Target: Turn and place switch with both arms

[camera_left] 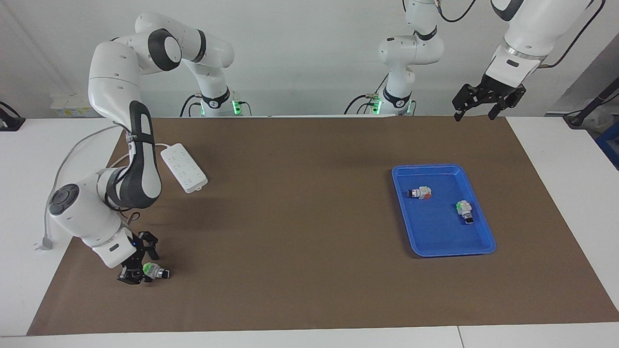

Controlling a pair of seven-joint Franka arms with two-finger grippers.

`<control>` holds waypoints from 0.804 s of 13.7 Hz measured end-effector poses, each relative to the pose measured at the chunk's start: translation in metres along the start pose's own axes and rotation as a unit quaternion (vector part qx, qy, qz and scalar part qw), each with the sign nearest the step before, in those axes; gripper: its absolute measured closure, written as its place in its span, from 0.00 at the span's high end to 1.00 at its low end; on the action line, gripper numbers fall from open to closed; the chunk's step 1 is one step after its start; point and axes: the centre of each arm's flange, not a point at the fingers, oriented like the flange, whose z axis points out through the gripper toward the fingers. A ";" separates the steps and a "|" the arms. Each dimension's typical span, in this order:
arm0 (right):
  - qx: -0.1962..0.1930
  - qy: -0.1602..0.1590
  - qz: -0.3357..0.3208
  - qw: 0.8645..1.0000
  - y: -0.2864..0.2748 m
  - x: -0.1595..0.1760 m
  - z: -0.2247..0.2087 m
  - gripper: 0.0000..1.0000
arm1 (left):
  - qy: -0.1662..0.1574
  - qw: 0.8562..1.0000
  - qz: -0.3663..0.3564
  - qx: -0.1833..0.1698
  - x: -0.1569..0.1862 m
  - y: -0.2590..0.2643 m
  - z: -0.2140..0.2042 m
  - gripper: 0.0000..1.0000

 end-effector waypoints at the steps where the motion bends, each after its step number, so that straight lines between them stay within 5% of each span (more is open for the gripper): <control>1: 0.000 -0.001 0.006 1.000 -0.001 -0.002 -0.001 0.67 | 0.000 1.000 0.001 0.000 0.000 0.001 0.000 1.00; 2: 0.000 -0.001 0.009 1.000 -0.002 -0.004 -0.002 0.65 | 0.000 1.000 0.002 -0.001 0.000 0.003 0.000 1.00; 4: 0.001 -0.002 0.024 1.000 -0.002 -0.005 -0.007 0.44 | -0.002 1.000 0.005 -0.002 0.000 0.006 0.002 1.00; 11: 0.014 0.032 0.049 0.998 -0.005 0.008 -0.027 0.44 | -0.008 0.999 0.007 -0.030 -0.001 0.013 0.006 1.00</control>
